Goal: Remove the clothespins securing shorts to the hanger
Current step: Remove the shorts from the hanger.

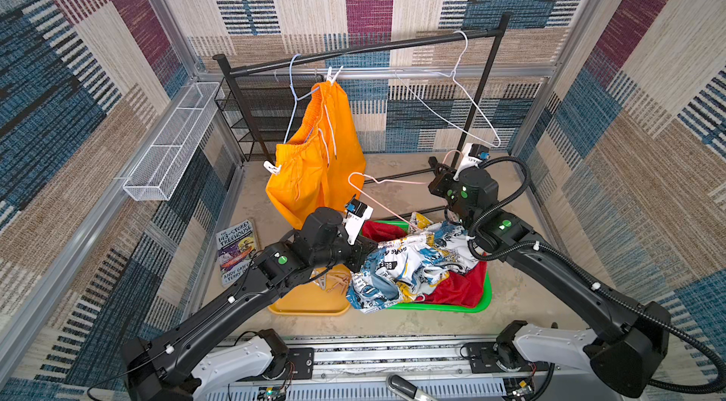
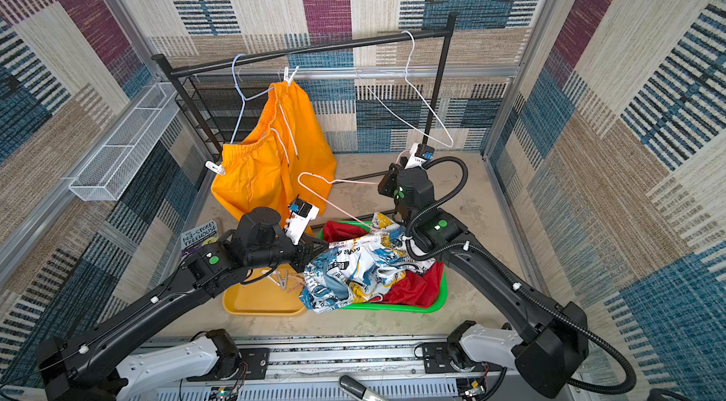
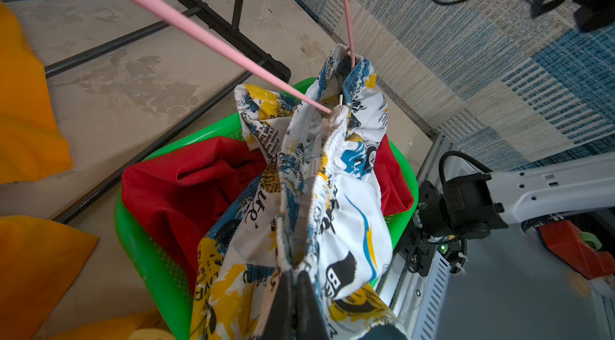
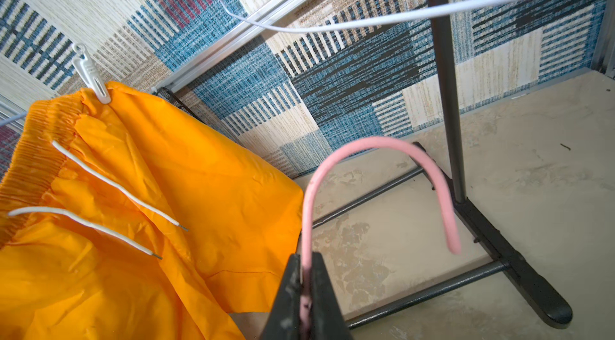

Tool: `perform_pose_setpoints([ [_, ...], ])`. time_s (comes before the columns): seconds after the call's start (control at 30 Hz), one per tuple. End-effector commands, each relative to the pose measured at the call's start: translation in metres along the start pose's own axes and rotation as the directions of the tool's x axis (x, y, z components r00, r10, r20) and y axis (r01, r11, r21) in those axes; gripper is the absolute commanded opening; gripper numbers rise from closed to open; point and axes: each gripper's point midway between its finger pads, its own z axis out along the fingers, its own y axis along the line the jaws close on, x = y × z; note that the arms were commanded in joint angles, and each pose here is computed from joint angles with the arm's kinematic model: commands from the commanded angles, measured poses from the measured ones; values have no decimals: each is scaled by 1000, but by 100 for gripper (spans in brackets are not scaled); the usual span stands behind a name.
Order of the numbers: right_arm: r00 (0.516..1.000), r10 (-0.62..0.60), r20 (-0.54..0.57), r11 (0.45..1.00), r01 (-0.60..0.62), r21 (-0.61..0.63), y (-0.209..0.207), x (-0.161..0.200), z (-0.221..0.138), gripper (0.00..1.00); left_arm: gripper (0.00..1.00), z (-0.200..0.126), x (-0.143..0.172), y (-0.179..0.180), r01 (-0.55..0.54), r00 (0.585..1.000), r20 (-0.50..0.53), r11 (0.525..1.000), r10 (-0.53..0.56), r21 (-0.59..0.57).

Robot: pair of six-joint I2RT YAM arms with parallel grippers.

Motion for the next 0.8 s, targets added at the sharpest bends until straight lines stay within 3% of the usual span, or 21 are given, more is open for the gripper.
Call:
perform_pose_setpoints([
  [0.0,997,68,35,997,-66,-42,15,-17,0,0,0,0,-8,-8,-30,999,32,999,29,42],
  [0.43,982,113,151,989,-97,-109,58,-79,5,0,0,0,-1,-16,-48,998,40,995,45,92],
  [0.77,960,21,278,1000,-15,-22,60,-137,-22,0,0,-1,1,-12,-55,998,38,996,52,71],
])
